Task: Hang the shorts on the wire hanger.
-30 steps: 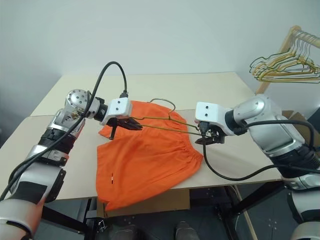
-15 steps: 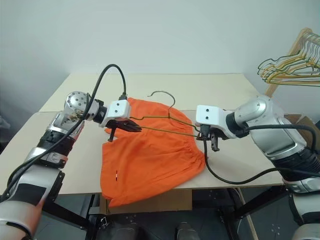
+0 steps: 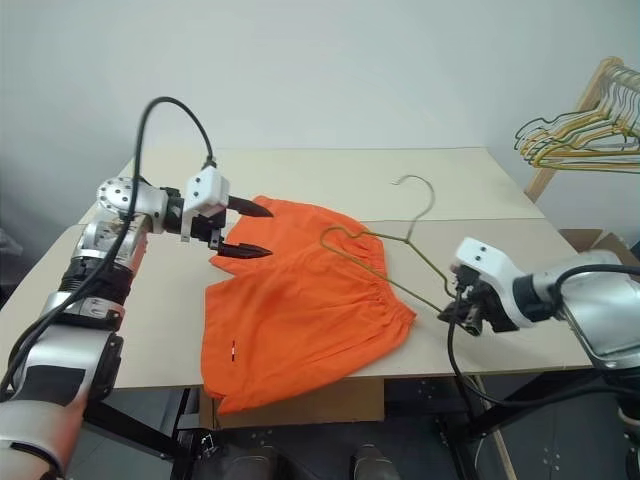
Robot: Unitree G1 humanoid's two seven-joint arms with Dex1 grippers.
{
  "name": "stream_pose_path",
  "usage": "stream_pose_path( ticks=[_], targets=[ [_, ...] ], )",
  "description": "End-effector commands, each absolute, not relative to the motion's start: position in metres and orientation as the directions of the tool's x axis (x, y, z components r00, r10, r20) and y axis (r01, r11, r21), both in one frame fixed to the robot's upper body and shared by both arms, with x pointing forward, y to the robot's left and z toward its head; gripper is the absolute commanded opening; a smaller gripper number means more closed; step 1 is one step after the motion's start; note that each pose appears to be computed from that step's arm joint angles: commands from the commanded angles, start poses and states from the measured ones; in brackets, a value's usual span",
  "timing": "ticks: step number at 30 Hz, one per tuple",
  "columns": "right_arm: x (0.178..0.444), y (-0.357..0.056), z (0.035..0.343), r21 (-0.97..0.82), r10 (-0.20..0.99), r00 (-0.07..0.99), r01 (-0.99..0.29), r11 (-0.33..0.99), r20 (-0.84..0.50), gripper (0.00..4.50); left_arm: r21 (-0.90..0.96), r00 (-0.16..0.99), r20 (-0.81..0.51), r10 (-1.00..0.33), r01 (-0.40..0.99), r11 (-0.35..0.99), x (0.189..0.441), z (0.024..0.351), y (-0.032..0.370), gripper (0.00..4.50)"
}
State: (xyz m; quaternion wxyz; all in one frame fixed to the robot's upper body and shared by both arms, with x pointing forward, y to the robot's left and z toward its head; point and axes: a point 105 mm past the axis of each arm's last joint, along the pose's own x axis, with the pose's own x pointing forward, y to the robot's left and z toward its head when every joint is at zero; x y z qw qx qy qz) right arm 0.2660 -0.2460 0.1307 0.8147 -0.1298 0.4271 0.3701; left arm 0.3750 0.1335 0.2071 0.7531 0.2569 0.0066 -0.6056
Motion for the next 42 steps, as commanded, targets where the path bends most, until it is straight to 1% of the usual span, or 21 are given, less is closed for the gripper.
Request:
stream_pose_path(
  ticks=[1, 3, 5, 8, 14, 21, 25, 28, 31, 33, 36, 39, 42],
  targets=[
    [0.262, -0.269, 0.131, 0.227, 0.496, 0.408, -0.551, 0.803, -0.766, 0.0, 0.395, 0.265, -0.188, -0.946, 0.902, 0.175, 0.361, 0.223, 0.129, 4.45],
    [0.258, -0.277, 0.122, 0.318, 0.506, 0.395, -0.45, 0.834, -0.767, 0.0, 0.387, 0.213, -0.177, -0.961, 0.913, 0.131, 0.345, 0.218, 0.127, 4.45],
    [0.258, -0.283, 0.113, 0.379, 0.509, 0.387, -0.366, 0.85, -0.769, 0.0, 0.374, 0.187, -0.175, -0.967, 0.921, 0.11, 0.335, 0.215, 0.124, 4.45],
    [0.257, -0.282, 0.096, 0.444, 0.536, 0.335, -0.314, 0.839, -0.775, 0.0, 0.359, 0.166, -0.183, -0.969, 0.929, 0.091, 0.323, 0.21, 0.122, 4.45],
    [0.271, -0.27, 0.091, 0.524, 0.614, 0.296, -0.333, 0.784, -0.731, 0.0, 0.346, 0.172, -0.197, -0.965, 0.933, 0.096, 0.316, 0.208, 0.122, 4.45],
    [0.27, -0.257, 0.096, 0.582, 0.695, 0.232, -0.403, 0.706, -0.681, 0.0, 0.337, 0.171, -0.206, -0.964, 0.937, 0.094, 0.311, 0.208, 0.125, 4.45],
    [0.262, -0.256, 0.093, 0.598, 0.71, 0.193, -0.417, 0.684, -0.678, 0.0, 0.335, 0.169, -0.21, -0.963, 0.938, 0.091, 0.31, 0.207, 0.126, 4.45],
    [0.249, -0.258, 0.095, 0.63, 0.738, 0.162, -0.422, 0.652, -0.655, 0.0, 0.337, 0.166, -0.212, -0.963, 0.938, 0.088, 0.309, 0.207, 0.126, 4.45],
    [0.227, -0.258, 0.096, 0.65, 0.751, 0.089, -0.44, 0.619, -0.654, 0.0, 0.337, 0.163, -0.217, -0.962, 0.938, 0.083, 0.309, 0.207, 0.126, 4.45],
    [0.219, -0.259, 0.097, 0.656, 0.753, 0.066, -0.444, 0.61, -0.655, 0.0, 0.338, 0.162, -0.22, -0.962, 0.938, 0.08, 0.309, 0.206, 0.126, 4.45],
    [0.222, -0.26, 0.102, 0.656, 0.758, 0.097, -0.439, 0.614, -0.644, 0.0, 0.336, 0.157, -0.222, -0.962, 0.939, 0.076, 0.309, 0.204, 0.125, 4.45],
    [0.234, -0.257, 0.101, 0.65, 0.762, 0.139, -0.441, 0.62, -0.633, 0.0, 0.341, 0.155, -0.226, -0.962, 0.937, 0.071, 0.309, 0.202, 0.124, 4.45],
    [0.249, -0.251, 0.093, 0.649, 0.756, 0.168, -0.418, 0.636, -0.633, 0.0, 0.345, 0.158, -0.227, -0.961, 0.936, 0.072, 0.31, 0.203, 0.124, 4.45]
  ],
)
